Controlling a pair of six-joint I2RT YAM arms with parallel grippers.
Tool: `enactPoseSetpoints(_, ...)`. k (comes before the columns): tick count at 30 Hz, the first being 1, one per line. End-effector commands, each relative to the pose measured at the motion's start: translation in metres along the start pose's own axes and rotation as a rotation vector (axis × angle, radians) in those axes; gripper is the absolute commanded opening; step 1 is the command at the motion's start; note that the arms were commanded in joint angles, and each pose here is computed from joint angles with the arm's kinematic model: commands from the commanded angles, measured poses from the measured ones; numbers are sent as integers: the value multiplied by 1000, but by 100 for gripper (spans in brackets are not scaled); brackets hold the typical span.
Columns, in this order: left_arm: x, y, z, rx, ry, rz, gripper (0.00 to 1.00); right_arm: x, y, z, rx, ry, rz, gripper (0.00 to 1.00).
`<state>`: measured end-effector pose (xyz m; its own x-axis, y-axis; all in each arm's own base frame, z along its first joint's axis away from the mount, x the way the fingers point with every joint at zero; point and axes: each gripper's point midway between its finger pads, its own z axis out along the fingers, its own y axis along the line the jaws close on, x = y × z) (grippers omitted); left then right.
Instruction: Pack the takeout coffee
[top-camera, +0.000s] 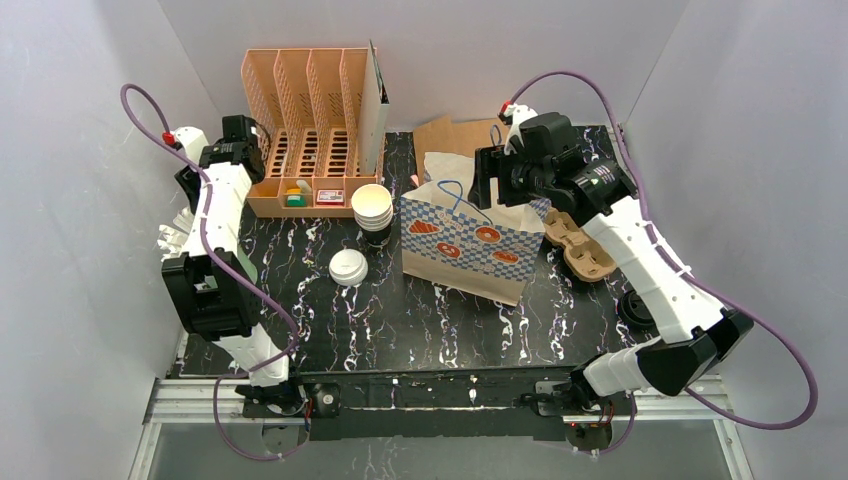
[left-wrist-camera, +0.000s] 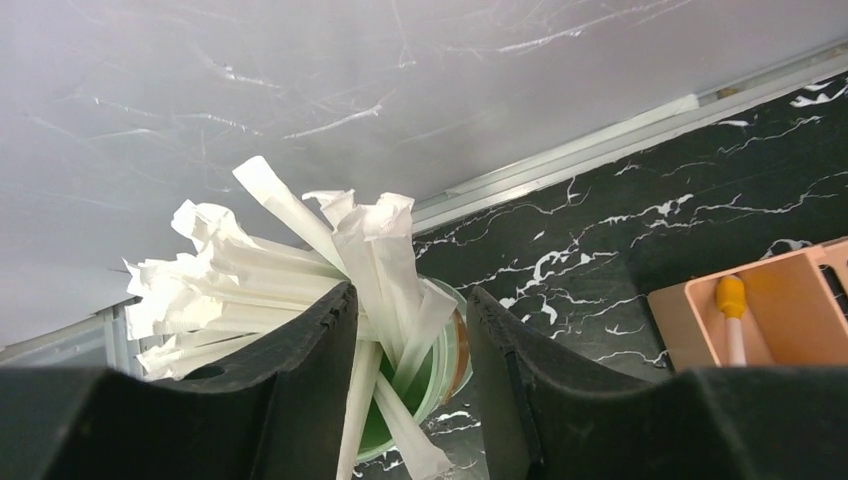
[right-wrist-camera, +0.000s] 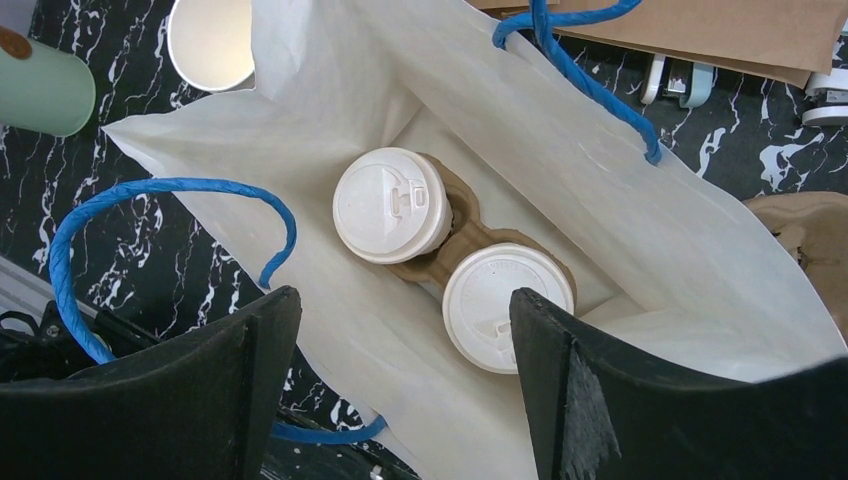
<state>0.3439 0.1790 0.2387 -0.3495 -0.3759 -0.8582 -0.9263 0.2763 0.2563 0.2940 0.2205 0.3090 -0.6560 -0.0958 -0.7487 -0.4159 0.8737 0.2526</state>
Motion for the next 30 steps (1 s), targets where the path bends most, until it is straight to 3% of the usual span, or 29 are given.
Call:
enactPoseSetpoints(1,3,10,7,-66,-29,-11,40,-23,8,-6,-34,-80,-22,85)
enactPoseSetpoints(8,13,7,10,-64,-11,-2,30,-25,17,-1,-76,-72,-17,85)
enactPoseSetpoints(13,13,14,9,-84,-17,-5,0,-25,20,-1,-94,-71,-22,85)
enactPoseSetpoints(27,-23,38,-20,-32,-32,-147,2,-32,26,-7,-124,-101,-19,86)
enactPoseSetpoints(30,-12,24,-13,13,-18,-101,31,-31,28,-8,-135,-96,-13,85)
